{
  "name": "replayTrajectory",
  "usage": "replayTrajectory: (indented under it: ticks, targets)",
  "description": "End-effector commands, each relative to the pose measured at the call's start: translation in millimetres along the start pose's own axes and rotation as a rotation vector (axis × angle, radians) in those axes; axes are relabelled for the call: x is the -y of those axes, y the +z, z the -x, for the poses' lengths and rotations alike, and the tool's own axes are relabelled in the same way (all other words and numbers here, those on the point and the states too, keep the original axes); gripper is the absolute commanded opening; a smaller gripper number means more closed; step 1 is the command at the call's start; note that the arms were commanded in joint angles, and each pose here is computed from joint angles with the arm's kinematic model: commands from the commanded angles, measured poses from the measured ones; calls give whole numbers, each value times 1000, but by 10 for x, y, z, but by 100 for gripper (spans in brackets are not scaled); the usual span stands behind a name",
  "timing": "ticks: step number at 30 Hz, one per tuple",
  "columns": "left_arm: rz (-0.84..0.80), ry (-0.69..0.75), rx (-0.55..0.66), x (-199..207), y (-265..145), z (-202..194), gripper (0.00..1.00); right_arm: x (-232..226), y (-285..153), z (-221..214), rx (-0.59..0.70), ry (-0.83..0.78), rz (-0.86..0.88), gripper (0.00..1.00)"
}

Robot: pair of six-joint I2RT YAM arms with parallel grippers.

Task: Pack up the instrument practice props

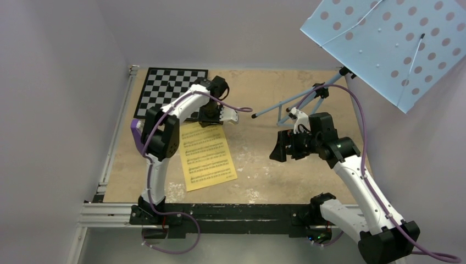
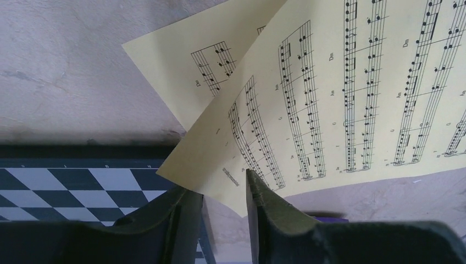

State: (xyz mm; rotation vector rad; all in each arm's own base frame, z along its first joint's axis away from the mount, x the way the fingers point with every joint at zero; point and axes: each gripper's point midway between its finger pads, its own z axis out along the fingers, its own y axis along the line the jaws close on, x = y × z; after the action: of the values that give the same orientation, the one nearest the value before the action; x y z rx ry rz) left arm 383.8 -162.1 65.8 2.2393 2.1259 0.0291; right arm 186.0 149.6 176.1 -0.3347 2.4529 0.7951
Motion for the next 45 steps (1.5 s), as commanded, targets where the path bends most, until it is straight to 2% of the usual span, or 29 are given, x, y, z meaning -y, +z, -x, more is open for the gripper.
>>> replayTrajectory:
  ticks: [1,8,9,11,14,16,20,24,26,28,29,33,35,37,41,45]
  targets:
    - [104,-32,58,-66,-344,8,43,-50,-36,92,27,-18,18,93]
    - [147,-100,135,-93,-585,130,58,-52,-70,125,36,-38,11,93]
    - [161,-114,154,-107,-657,157,63,-51,-87,124,33,-45,6,93]
    - [191,-142,212,-131,-870,238,71,-49,-136,137,31,-64,-6,94]
    - [231,-182,355,-135,-1382,444,74,-51,-246,154,27,-103,-29,94]
    - [265,-220,528,-114,-1900,667,76,-41,-322,151,21,-124,-51,94]
    - [406,-221,1039,3,-3348,1143,85,-28,-438,129,23,-164,-79,94]
    - [534,-181,1524,84,-4562,1427,95,32,-478,100,14,-198,-112,95]
    - [451,-212,1695,91,-4900,1555,93,82,-491,95,8,-234,-131,95]
    - [302,-262,1809,52,-5131,1715,91,111,-503,89,2,-248,-144,95]
    - [281,-274,1860,47,-5327,1784,91,129,-510,85,-1,-254,-153,95]
    - [238,-221,1954,124,-5420,2228,93,163,-543,56,-13,-270,-168,95]
    - [227,-209,1971,185,-5400,2368,90,187,-565,23,-25,-290,-176,95]
    - [217,-291,1963,108,-5257,2405,83,227,-610,-3,-25,-308,-198,95]
    - [237,-377,1922,18,-4817,2292,78,217,-765,-69,-1,-370,-212,95]
    - [196,-274,1786,31,-4109,2356,76,218,-894,-119,31,-372,-239,96]
